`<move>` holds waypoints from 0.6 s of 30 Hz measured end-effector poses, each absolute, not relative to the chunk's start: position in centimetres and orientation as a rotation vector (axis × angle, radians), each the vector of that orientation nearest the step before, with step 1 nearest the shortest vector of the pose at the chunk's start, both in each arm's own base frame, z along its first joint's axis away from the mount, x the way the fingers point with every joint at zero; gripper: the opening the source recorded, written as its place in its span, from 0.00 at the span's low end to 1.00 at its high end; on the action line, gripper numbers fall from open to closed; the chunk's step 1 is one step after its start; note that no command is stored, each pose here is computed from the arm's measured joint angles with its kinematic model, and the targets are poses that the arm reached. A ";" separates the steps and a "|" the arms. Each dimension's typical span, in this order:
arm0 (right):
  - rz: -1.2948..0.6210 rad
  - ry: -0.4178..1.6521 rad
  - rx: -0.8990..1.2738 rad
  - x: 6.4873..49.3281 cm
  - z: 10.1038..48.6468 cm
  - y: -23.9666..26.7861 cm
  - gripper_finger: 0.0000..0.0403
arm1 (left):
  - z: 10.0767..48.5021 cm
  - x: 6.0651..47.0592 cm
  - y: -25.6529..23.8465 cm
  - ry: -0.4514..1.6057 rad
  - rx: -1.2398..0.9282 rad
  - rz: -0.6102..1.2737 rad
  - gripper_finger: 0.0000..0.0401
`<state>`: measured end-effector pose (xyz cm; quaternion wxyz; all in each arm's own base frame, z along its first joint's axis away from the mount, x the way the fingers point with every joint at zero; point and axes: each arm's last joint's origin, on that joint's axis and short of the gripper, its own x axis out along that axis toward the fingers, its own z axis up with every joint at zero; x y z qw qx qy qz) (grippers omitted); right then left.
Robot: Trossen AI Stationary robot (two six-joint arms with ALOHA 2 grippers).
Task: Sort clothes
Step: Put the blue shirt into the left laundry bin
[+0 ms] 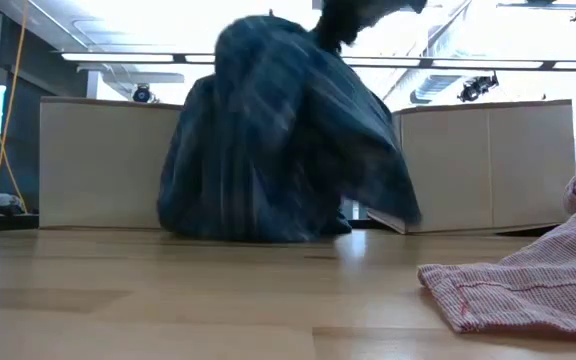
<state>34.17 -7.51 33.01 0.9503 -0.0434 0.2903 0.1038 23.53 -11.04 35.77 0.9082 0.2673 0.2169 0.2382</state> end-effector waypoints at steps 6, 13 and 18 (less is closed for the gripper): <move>0.981 0.648 0.089 35.3 28.6 -0.4 0.00 | 36.5 23.9 -11.2 0.402 0.574 0.512 0.66; 0.936 0.488 -0.194 37.4 29.1 4.4 0.00 | 36.6 23.8 -11.1 0.393 0.576 0.565 0.66; 0.309 0.660 -0.312 38.6 28.5 2.9 0.00 | 36.1 23.5 -11.4 0.406 0.537 0.542 0.66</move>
